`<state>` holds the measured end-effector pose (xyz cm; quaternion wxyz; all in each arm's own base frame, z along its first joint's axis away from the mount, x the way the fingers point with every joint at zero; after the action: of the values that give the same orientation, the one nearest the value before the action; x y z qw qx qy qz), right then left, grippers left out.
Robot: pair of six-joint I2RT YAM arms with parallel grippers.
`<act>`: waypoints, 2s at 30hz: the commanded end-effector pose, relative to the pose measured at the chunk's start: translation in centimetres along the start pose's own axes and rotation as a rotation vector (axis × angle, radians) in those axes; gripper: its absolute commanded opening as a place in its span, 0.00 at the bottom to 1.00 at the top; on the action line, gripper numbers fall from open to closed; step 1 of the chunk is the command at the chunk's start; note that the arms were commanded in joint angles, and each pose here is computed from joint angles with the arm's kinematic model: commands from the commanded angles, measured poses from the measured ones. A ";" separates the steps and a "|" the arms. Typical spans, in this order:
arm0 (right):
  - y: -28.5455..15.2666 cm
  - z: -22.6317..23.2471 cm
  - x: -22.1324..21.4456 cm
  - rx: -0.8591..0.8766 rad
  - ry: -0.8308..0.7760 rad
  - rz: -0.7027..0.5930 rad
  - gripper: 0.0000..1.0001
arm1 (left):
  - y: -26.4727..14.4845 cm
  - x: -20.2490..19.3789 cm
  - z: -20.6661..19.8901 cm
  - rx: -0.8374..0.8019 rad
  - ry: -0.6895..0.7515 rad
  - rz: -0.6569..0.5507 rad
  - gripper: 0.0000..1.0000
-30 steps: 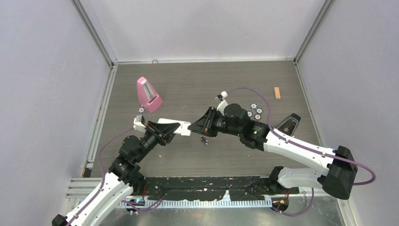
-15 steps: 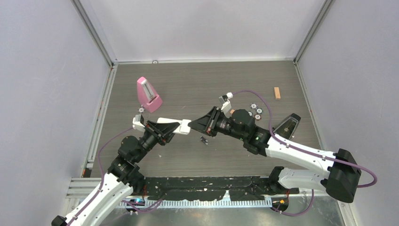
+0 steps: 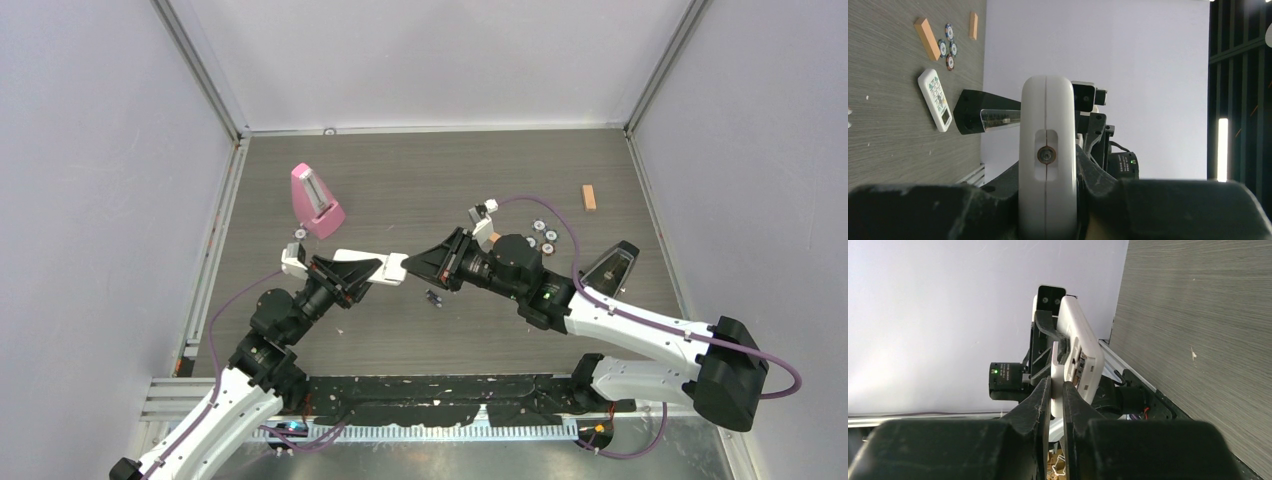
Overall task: Load the batteries into the remote control
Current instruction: Load the battery cover into the remote control.
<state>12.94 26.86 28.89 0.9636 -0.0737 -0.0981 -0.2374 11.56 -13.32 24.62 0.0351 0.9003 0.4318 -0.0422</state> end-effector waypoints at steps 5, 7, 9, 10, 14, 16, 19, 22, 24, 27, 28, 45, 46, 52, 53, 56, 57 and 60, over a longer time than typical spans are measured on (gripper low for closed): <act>-0.1 0.2 0.1 -0.024 0.021 -0.021 0.05 | -0.2 -0.4 -2.1 -0.112 0.027 0.031 0.00; 0.0 -0.1 0.1 -0.034 0.030 -0.025 0.05 | -0.2 -0.4 -2.1 -0.108 0.022 0.037 0.00; 0.1 -0.4 0.1 -0.041 0.039 -0.027 0.05 | -0.1 -0.5 -2.2 -0.115 0.019 0.042 0.00; 0.2 -0.4 0.1 -0.040 0.044 -0.027 0.05 | -0.1 -0.5 -2.3 -0.120 0.021 0.041 0.00; 0.5 -0.6 -0.1 -0.060 0.057 -0.004 0.06 | -0.1 -0.5 -2.4 -0.136 0.033 0.048 0.00; 0.5 -0.9 -0.2 -0.084 0.062 0.012 0.08 | -0.2 -0.6 -2.6 -0.153 0.044 0.048 0.00; 0.4 -1.2 -0.4 -0.126 0.068 0.032 0.12 | -0.2 -0.6 -2.8 -0.175 0.063 0.049 0.00; 0.3 -1.4 -0.5 -0.161 0.060 0.041 0.15 | -0.2 -0.6 -3.0 -0.192 0.088 0.041 0.00; 0.3 -1.4 -0.5 -0.182 0.050 0.047 0.17 | -0.2 -0.6 -3.1 -0.205 0.098 0.039 0.00; 0.2 -1.3 -0.4 -0.211 0.027 0.050 0.21 | -0.3 -0.5 -3.2 -0.217 0.110 0.032 0.00; 0.1 -1.3 -0.4 -0.213 0.022 0.049 0.22 | -0.3 -0.5 -3.3 -0.222 0.115 0.029 0.00; 0.7 -0.6 -0.3 -0.210 -0.047 0.083 0.38 | -0.2 -0.6 -3.6 -0.221 0.160 0.033 0.00; 0.7 -0.7 -0.3 -0.211 -0.047 0.087 0.39 | -0.2 -0.6 -3.6 -0.220 0.161 0.037 0.00; 1.1 -0.3 -0.4 -0.165 -0.058 0.094 0.45 | -0.1 -0.7 -3.6 -0.217 0.154 0.048 0.00; 1.1 -0.2 -0.4 -0.157 -0.062 0.092 0.48 | -0.1 -0.7 -3.5 -0.217 0.153 0.048 0.00; 1.1 -0.3 -0.5 -0.143 -0.067 0.088 0.56 | -0.1 -0.7 -3.6 -0.220 0.151 0.052 0.00; 1.2 -0.3 -0.5 -0.134 -0.069 0.085 0.57 | -0.1 -0.7 -3.6 -0.220 0.150 0.051 0.00; 1.3 -0.3 -0.6 -0.128 -0.073 0.089 0.58 | -0.2 -0.7 -3.7 -0.227 0.151 0.055 0.00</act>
<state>13.23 27.77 27.88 0.9600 -0.1686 -0.0929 -0.2035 11.78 -13.68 25.01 0.0374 0.9053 0.4218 0.0338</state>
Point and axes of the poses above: each gripper's point midway between its finger pads, its own y axis out along the fingers, its own z axis along the line the jaws close on, x = y × z, the point moved 10 cm from there along -y, back along the fingers, and after that the axes turned 2 degrees about -y, right-handed, at the moved point
